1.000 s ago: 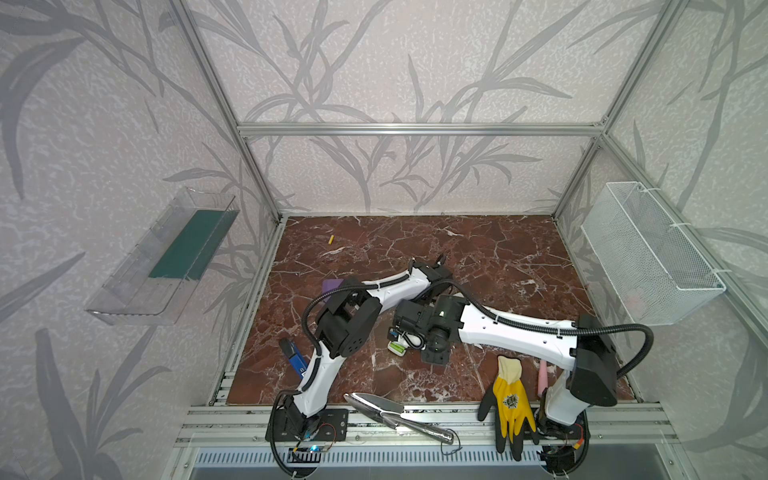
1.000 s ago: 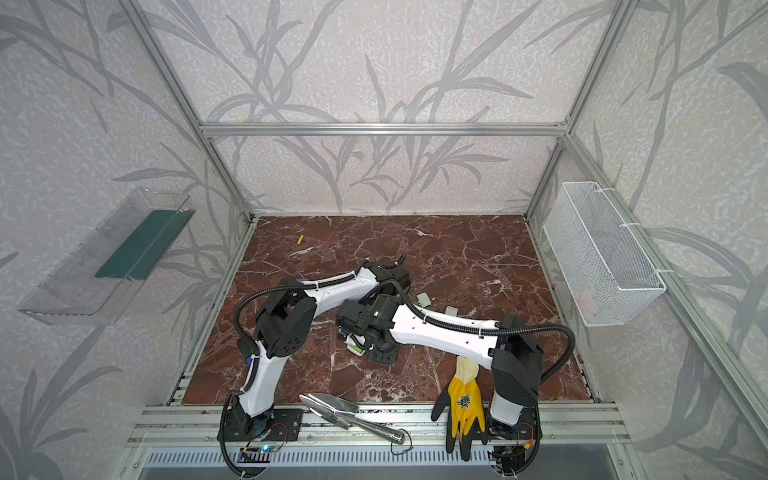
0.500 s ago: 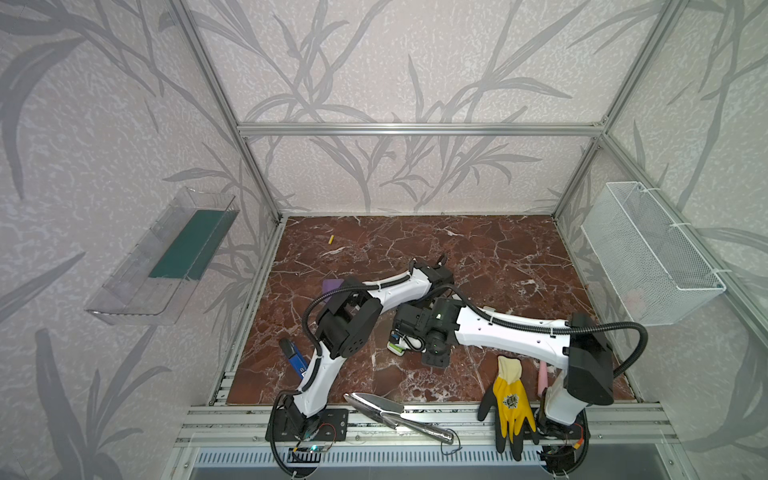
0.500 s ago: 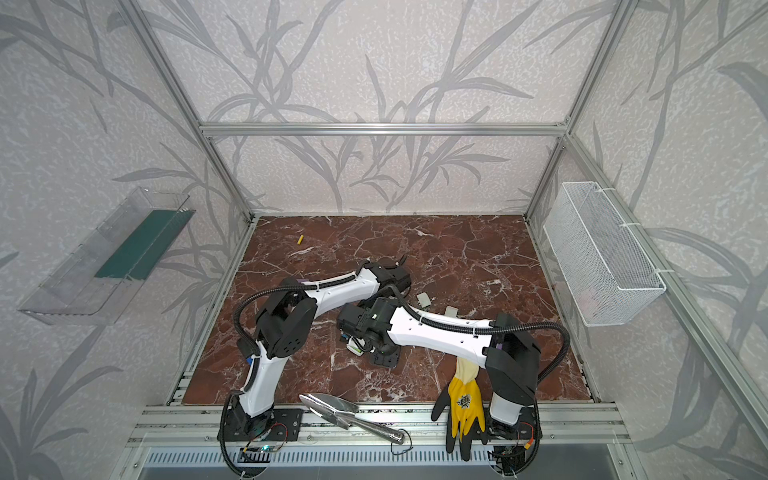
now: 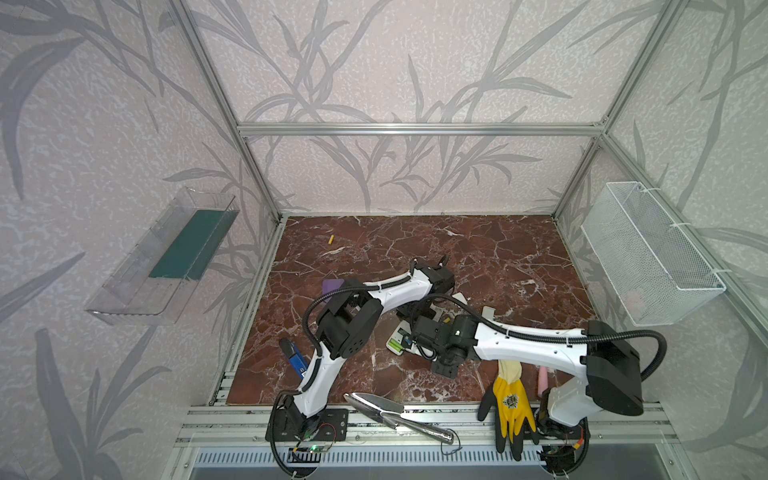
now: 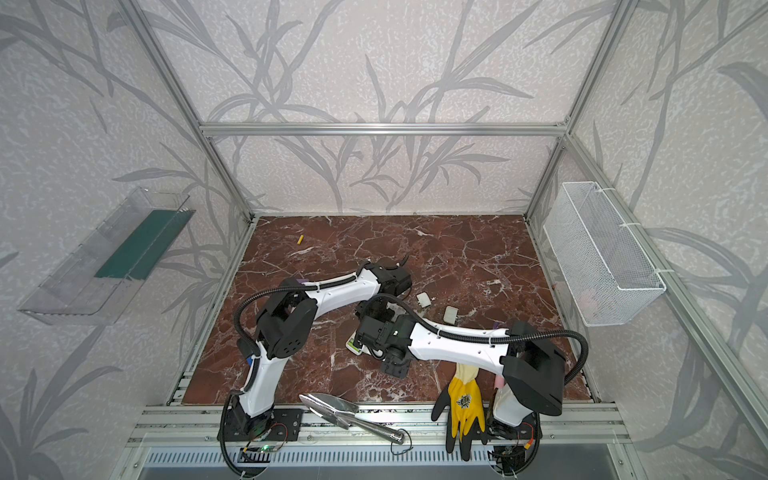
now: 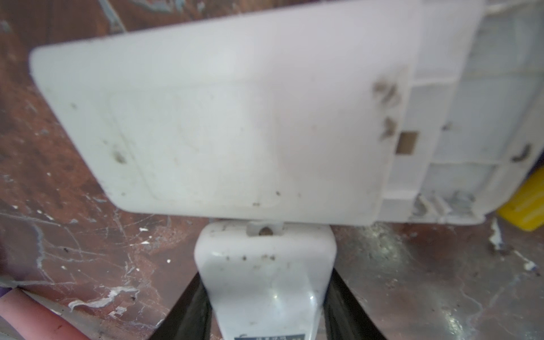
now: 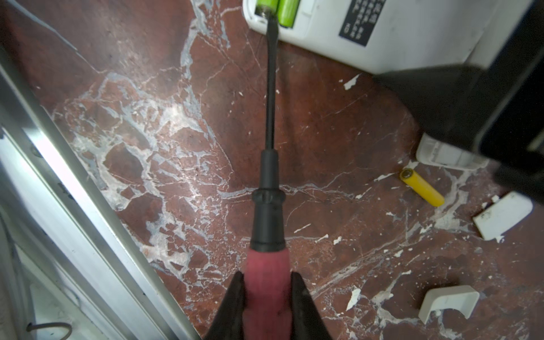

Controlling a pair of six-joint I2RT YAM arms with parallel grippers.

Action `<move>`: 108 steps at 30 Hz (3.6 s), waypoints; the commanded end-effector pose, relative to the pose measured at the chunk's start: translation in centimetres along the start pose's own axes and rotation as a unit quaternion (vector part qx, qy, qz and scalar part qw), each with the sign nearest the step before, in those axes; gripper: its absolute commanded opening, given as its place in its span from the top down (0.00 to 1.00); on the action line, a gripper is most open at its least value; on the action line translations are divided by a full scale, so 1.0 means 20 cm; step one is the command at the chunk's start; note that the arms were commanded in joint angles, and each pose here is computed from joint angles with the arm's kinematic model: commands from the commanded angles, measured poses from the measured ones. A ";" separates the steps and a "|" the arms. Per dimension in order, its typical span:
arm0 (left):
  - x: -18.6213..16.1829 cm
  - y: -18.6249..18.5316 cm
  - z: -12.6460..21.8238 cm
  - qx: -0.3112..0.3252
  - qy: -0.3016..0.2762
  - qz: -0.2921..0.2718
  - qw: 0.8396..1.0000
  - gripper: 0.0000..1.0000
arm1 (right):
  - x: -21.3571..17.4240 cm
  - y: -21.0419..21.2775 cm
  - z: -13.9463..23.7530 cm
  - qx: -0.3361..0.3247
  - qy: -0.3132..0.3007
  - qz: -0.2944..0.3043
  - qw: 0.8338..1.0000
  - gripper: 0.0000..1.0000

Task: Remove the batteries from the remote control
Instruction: 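Push the screwdriver tip under the green batteries with the right gripper, then push the screwdriver tip against the remaining green battery with the right gripper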

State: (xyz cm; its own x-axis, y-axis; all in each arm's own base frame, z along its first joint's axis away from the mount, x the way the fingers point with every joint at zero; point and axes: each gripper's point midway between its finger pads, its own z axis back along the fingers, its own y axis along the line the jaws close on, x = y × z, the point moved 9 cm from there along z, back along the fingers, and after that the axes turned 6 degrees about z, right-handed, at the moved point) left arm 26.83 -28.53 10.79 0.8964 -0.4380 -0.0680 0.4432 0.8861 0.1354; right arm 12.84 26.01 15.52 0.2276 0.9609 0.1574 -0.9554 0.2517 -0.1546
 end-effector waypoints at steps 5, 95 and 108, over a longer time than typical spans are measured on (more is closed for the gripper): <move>-0.02 -0.08 -0.21 -0.014 0.039 0.009 0.999 1.00 | 0.10 -0.05 0.01 -0.048 -0.139 -0.056 0.988 1.00; 0.05 0.11 -0.17 0.029 -0.007 0.052 0.998 1.00 | 0.09 0.03 0.04 0.029 0.013 -0.120 0.992 1.00; -0.03 0.24 -0.20 0.001 -0.003 0.105 0.994 0.88 | 0.08 0.03 0.00 0.008 0.001 -0.119 0.993 1.00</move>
State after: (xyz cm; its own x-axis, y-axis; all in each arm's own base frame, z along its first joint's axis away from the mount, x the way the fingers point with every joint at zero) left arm 27.74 -26.45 10.65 0.9482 -0.3178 0.0000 0.3177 0.9479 0.0239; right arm 12.32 27.93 15.87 0.4394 0.8802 0.1793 -0.8897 0.4540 -0.0487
